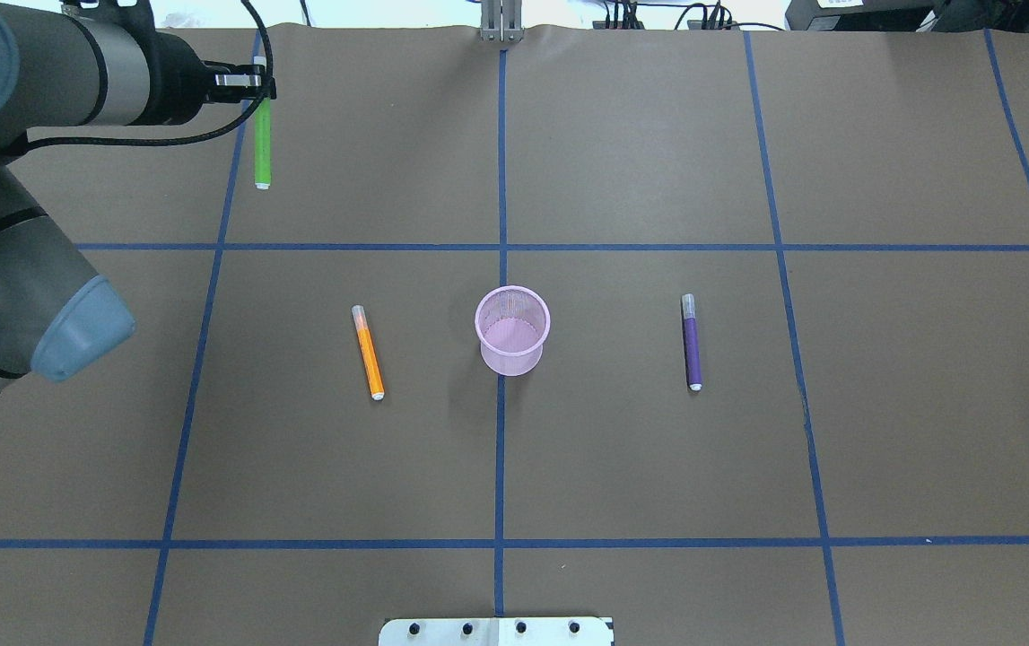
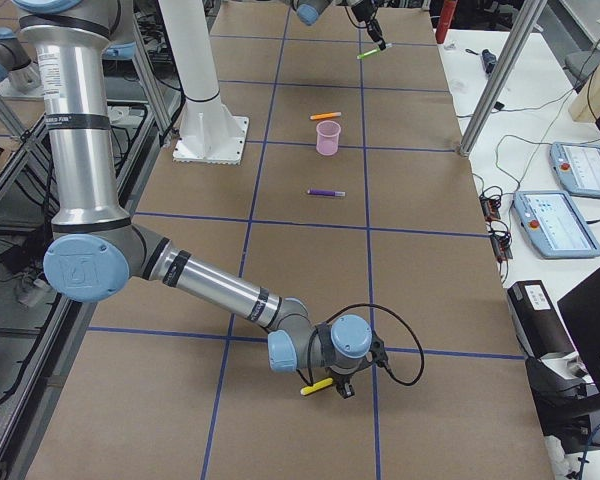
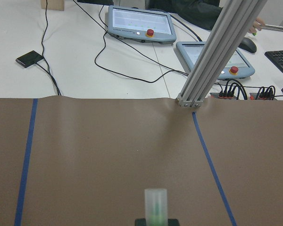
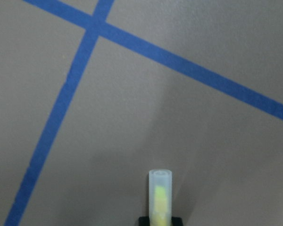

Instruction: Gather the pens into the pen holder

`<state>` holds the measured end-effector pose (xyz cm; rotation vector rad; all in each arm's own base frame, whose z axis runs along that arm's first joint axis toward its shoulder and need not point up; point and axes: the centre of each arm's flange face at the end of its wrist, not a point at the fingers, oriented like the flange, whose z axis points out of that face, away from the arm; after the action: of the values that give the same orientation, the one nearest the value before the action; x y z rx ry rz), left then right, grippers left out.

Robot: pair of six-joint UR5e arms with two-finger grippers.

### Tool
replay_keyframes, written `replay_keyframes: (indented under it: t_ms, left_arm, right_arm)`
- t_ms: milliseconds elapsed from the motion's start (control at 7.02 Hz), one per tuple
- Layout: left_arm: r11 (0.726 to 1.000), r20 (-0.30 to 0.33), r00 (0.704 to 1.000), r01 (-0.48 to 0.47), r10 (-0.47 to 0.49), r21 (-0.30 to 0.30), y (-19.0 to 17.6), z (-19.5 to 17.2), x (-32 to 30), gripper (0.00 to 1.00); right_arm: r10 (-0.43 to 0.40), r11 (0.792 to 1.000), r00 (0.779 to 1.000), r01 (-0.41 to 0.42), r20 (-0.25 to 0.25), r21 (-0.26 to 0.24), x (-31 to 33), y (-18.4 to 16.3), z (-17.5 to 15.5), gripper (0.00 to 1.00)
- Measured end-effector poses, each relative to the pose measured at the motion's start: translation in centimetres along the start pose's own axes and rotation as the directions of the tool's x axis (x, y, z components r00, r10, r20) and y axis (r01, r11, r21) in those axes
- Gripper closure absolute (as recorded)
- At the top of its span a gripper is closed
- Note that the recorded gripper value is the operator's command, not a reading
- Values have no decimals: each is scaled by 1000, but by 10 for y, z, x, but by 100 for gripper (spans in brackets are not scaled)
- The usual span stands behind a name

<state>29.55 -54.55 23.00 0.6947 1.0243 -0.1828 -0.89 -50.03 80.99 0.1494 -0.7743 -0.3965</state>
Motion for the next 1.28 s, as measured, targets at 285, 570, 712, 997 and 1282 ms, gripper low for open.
replay_keyframes:
  t_ms: [285,570,712,997,1282]
  left_arm:
    - [999,-17,1000,-8,8,36,-3,-8,13,100]
    - [995,-54,998,-30,36,100,25,-17,55,100]
    - [988,-84,995,-41,53,146,54,-19,91,100]
    - [975,-184,981,-22,64,222,103,-20,147,100]
    - [964,-309,949,31,54,263,132,9,157,100]
  right_arm:
    - [3,997,997,-9,78,71,-13,-33,-37,100]
    - [5,992,996,-16,88,126,-24,-66,-85,100]
    - [14,989,996,-28,90,146,-33,-83,-106,100]
    - [56,981,994,-73,93,183,-49,-109,-135,100]
    - [75,974,992,-94,96,205,-62,-120,-151,100]
